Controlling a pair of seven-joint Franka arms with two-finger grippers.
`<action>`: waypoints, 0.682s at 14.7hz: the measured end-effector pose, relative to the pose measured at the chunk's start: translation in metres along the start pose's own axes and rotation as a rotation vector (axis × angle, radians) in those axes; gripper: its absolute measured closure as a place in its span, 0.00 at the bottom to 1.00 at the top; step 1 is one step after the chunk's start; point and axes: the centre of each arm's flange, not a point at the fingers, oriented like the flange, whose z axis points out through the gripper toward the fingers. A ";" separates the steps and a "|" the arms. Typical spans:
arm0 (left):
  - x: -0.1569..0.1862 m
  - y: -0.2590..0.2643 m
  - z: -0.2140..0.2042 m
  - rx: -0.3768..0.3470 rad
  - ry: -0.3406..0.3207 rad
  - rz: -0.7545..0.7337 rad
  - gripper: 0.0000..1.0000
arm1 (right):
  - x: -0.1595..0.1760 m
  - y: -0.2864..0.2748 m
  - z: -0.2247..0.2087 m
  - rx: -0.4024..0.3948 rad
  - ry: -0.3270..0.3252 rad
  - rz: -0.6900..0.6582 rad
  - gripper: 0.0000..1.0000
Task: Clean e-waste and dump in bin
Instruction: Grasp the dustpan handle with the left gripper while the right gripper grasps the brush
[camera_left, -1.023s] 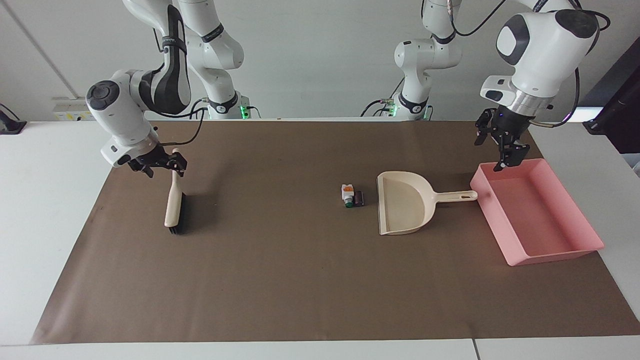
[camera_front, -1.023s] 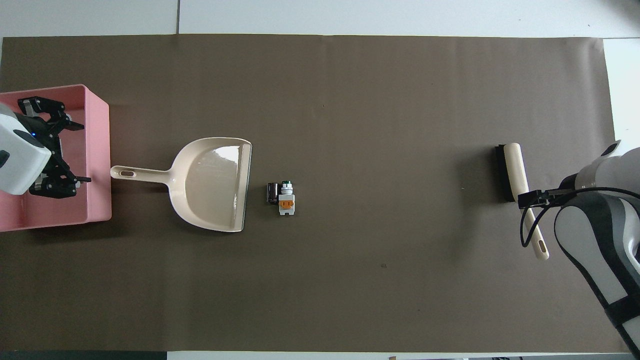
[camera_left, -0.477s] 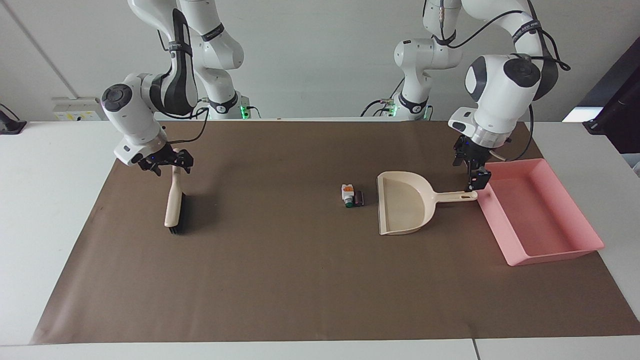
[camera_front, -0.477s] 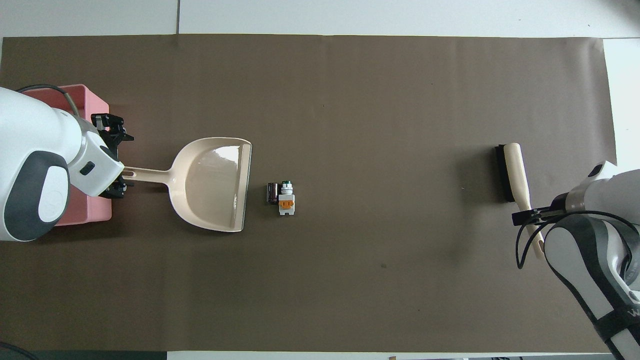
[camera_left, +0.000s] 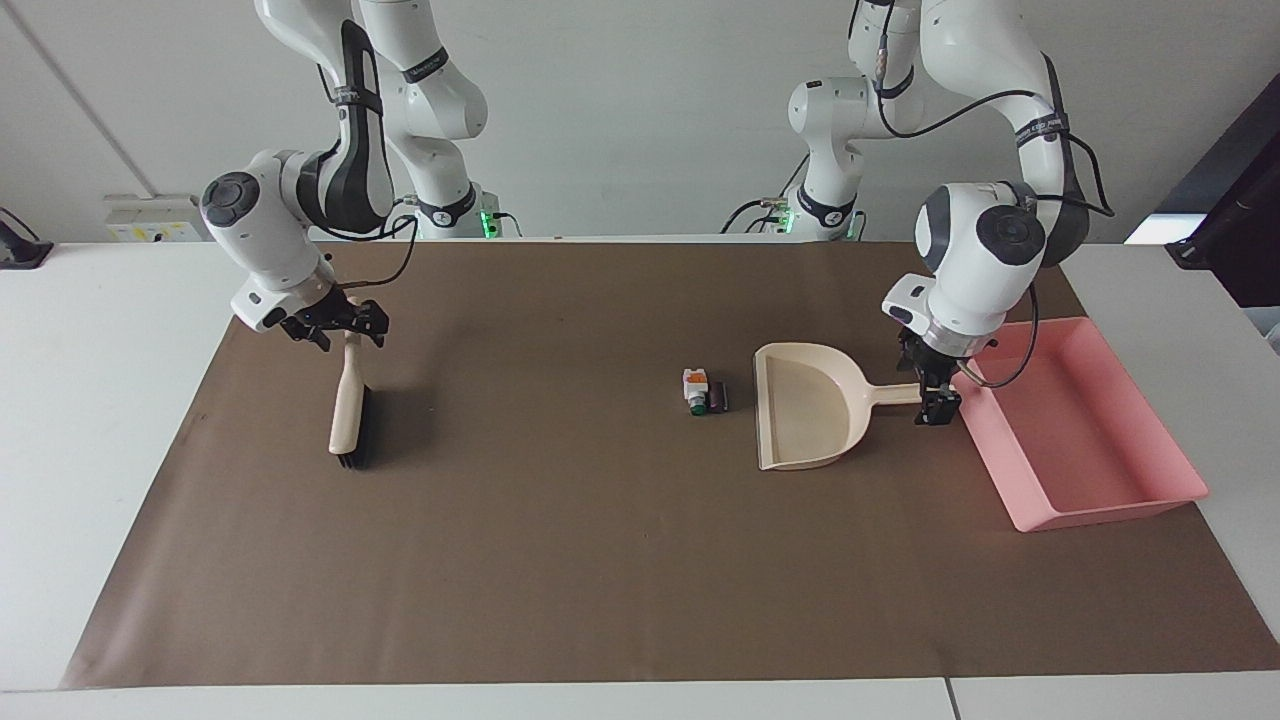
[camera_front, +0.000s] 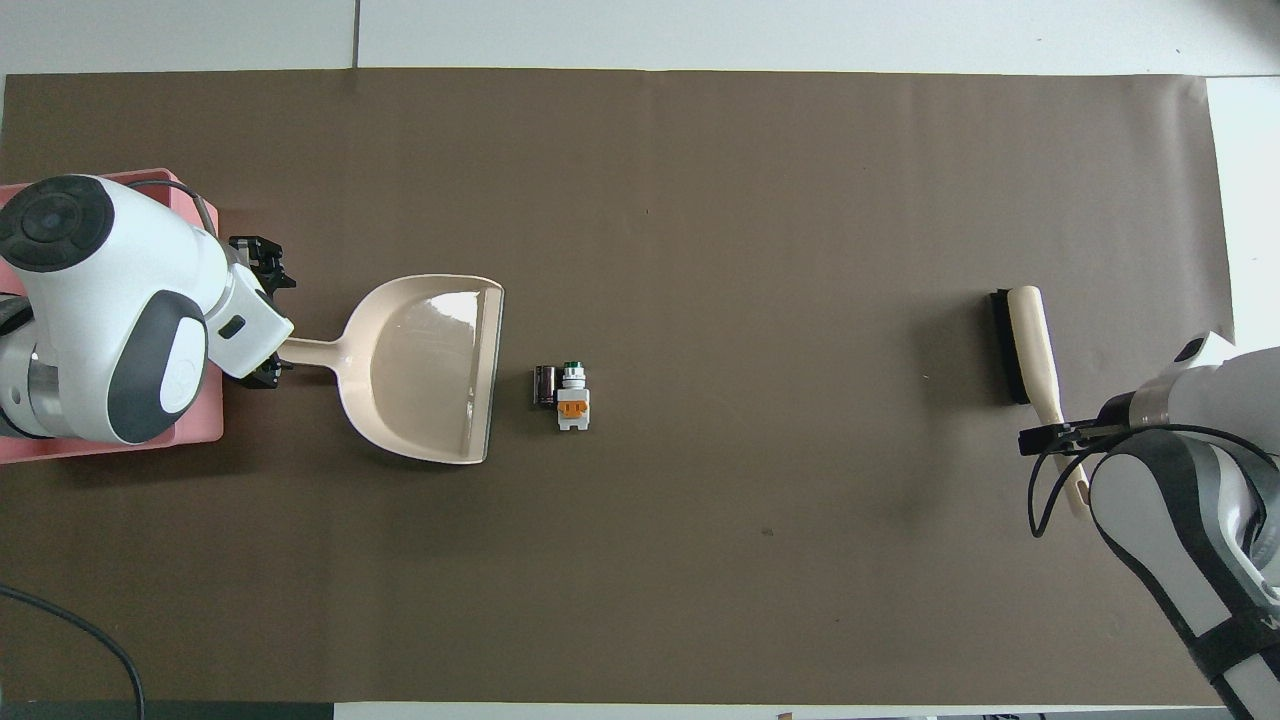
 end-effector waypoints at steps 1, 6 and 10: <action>0.001 0.002 0.008 0.009 0.003 -0.013 0.00 | 0.000 0.000 0.000 0.000 0.000 0.000 0.10; 0.003 0.018 0.034 -0.007 0.003 -0.032 0.00 | 0.000 0.000 0.000 0.001 0.000 0.001 0.28; 0.004 0.022 0.031 -0.004 0.003 -0.031 0.07 | 0.000 0.000 0.000 0.001 0.000 -0.001 0.35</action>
